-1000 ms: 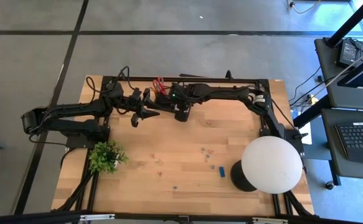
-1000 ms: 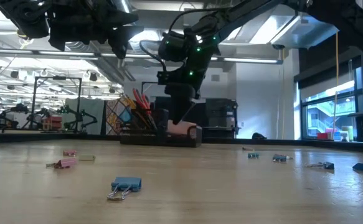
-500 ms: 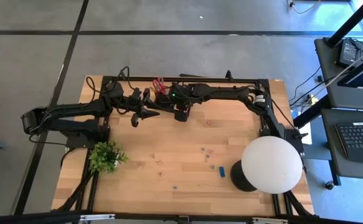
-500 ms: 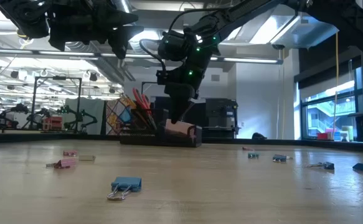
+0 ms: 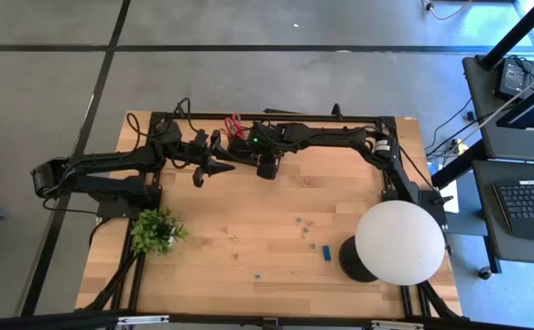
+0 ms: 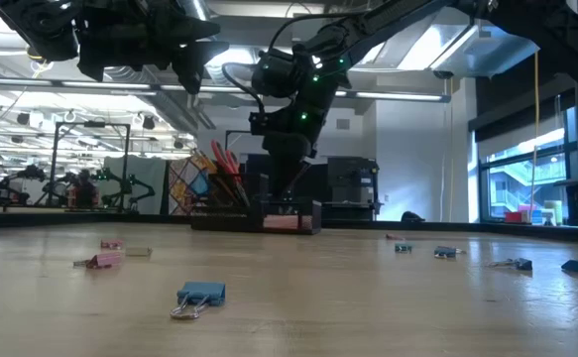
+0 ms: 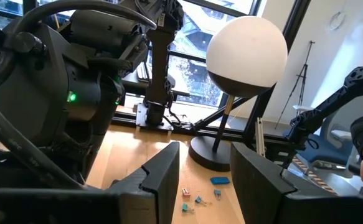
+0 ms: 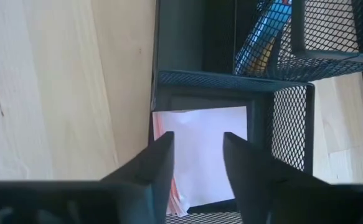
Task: Pick and place office supplies into organizer
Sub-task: Put the pink binder clip into the black desk organizer
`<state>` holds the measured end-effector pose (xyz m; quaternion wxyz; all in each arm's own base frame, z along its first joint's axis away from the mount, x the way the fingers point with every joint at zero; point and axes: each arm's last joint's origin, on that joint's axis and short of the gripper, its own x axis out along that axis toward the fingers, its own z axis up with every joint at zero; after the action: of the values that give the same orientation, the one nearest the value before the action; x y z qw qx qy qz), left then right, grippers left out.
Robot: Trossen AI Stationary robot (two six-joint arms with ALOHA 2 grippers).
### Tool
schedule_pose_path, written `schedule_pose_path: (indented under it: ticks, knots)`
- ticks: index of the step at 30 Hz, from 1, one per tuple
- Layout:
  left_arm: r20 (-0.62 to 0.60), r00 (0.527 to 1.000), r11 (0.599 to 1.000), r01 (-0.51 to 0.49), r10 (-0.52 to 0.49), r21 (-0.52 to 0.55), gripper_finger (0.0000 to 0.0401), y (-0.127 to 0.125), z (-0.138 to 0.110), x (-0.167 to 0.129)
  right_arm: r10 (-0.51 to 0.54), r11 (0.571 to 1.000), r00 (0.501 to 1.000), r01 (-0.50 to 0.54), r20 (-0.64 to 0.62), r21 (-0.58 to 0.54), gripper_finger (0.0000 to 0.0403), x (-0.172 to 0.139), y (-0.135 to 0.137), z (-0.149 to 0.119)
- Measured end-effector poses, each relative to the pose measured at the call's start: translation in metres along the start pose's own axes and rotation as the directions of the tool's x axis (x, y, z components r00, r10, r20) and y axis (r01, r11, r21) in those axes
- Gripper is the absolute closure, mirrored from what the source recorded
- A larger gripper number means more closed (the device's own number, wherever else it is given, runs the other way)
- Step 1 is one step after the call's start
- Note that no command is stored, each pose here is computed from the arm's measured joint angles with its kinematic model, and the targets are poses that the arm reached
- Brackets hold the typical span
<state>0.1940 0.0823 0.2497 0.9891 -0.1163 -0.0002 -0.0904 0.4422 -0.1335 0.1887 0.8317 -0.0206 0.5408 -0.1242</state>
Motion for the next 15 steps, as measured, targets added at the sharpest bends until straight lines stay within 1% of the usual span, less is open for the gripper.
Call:
schedule_pose_path:
  ticks: [3, 5, 8, 12, 15]
  knots:
    - [-0.001, 1.0, 1.0, 0.0, 0.0, 0.0, 0.0267, 0.0, 0.0, 0.0, 0.003, 1.0, 1.0, -0.003, -0.023, 0.001, 0.0239, -0.002, 0.0, -0.002]
    - [-0.005, 1.0, 1.0, -0.001, 0.001, -0.004, 0.0267, 0.0, -0.001, 0.0, 0.007, 1.0, 0.999, -0.007, -0.046, -0.001, 0.023, -0.009, 0.0, -0.004]
    - [-0.009, 1.0, 1.0, -0.002, 0.002, -0.008, 0.0267, 0.0, -0.001, 0.0, 0.008, 1.0, 0.999, -0.008, -0.041, 0.009, 0.0223, -0.029, 0.0, -0.004]
    - [-0.01, 1.0, 1.0, -0.003, 0.002, -0.008, 0.0267, 0.0, -0.001, 0.0, 0.016, 1.0, 1.0, -0.016, 0.001, 0.007, 0.0222, -0.056, 0.005, -0.001]
    - [-0.01, 1.0, 1.0, -0.003, 0.002, -0.008, 0.0267, 0.0, -0.001, 0.0, 0.08, 0.996, 0.997, -0.08, 0.024, 0.027, 0.0222, -0.077, 0.011, -0.001]
